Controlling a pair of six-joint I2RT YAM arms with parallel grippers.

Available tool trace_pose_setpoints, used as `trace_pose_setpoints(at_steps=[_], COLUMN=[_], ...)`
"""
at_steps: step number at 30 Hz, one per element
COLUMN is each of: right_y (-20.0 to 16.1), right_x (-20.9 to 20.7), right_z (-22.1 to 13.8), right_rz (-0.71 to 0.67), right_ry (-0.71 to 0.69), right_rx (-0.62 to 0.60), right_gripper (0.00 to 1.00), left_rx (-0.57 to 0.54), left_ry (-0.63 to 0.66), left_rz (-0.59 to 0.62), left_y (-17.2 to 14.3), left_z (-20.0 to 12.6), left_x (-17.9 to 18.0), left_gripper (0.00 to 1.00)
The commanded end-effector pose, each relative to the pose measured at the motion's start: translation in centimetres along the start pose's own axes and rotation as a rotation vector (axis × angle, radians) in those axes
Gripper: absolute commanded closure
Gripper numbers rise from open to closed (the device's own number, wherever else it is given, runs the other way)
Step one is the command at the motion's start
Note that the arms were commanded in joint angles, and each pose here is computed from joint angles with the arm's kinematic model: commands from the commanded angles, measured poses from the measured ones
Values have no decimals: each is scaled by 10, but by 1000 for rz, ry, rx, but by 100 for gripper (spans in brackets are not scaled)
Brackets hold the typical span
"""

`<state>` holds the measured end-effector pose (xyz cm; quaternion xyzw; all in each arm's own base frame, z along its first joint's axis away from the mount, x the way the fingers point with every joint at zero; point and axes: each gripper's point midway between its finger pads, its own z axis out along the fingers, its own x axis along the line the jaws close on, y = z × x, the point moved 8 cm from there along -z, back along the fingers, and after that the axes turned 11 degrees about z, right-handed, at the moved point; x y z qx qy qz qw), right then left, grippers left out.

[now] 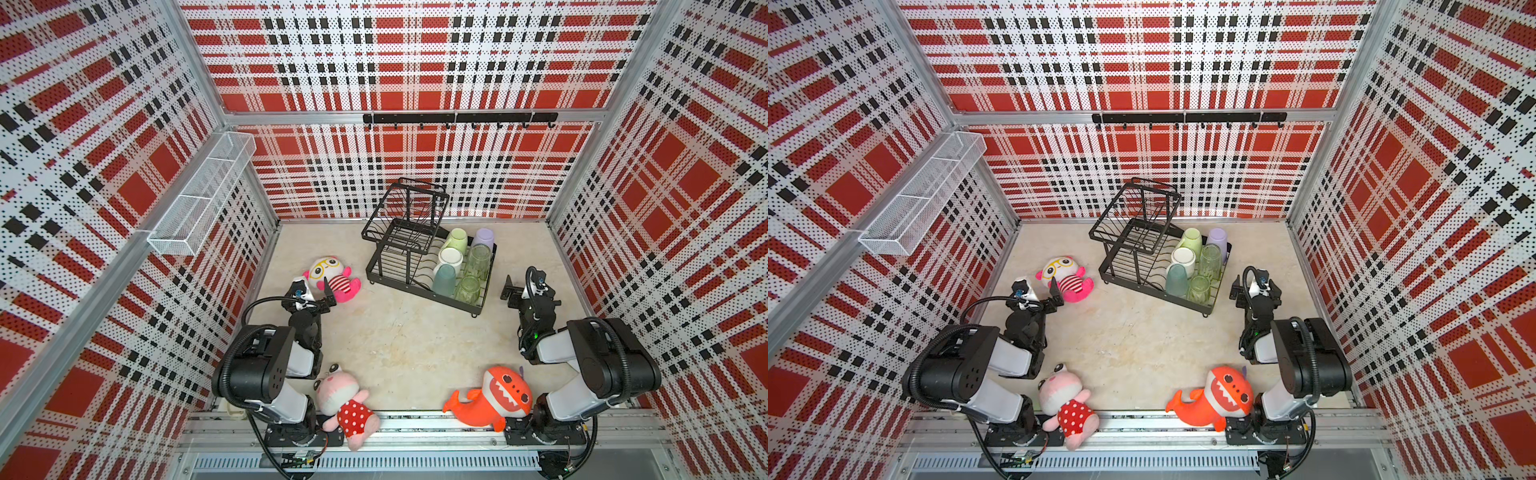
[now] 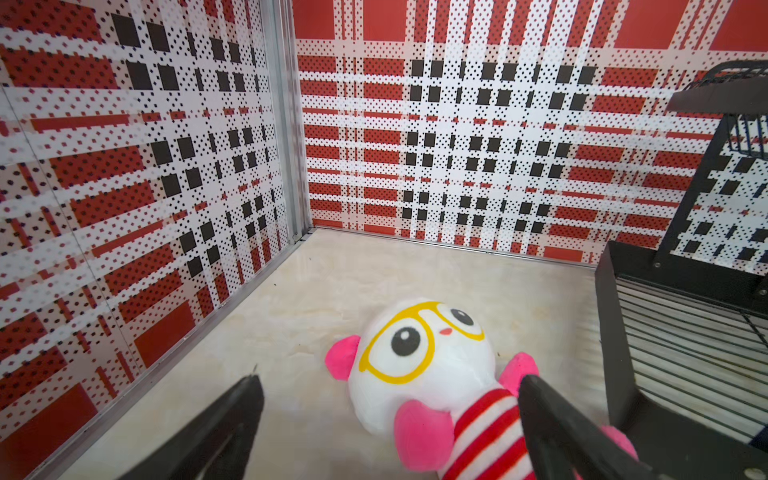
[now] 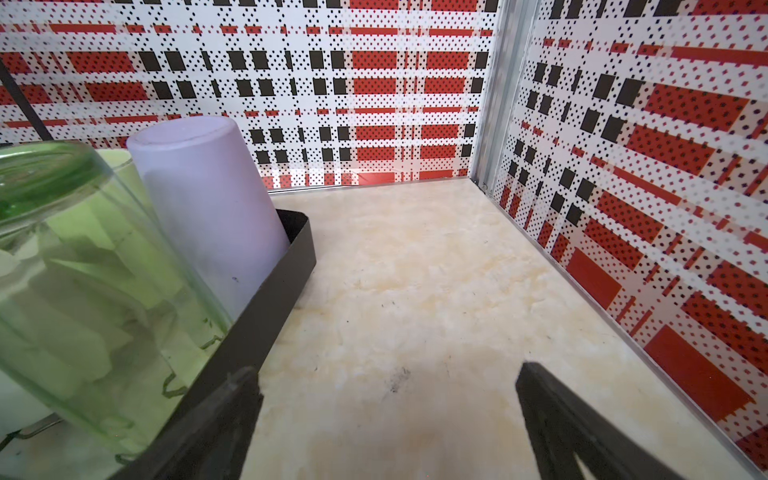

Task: Load cups into a dish rack
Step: Reset both arms

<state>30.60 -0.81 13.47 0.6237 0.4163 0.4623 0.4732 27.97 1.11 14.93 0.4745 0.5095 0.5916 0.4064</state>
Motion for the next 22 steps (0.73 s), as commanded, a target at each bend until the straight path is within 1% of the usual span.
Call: trace_pose_setpoints(at_steps=[1, 7, 22], right_y=[5, 6, 5], right_x=[0, 0, 1], right_z=[0, 0, 0], right_rz=[2, 2, -2], right_ry=[-9, -9, -11], right_rx=[-22, -22, -22], right_gripper=[0, 0, 0], left_rx=[-45, -25, -25], left_ry=[21, 19, 18], left_rz=[-5, 1, 0], left_y=[9, 7, 8], left_z=[4, 9, 8], left_x=[3, 2, 1], left_gripper=[2, 2, 2])
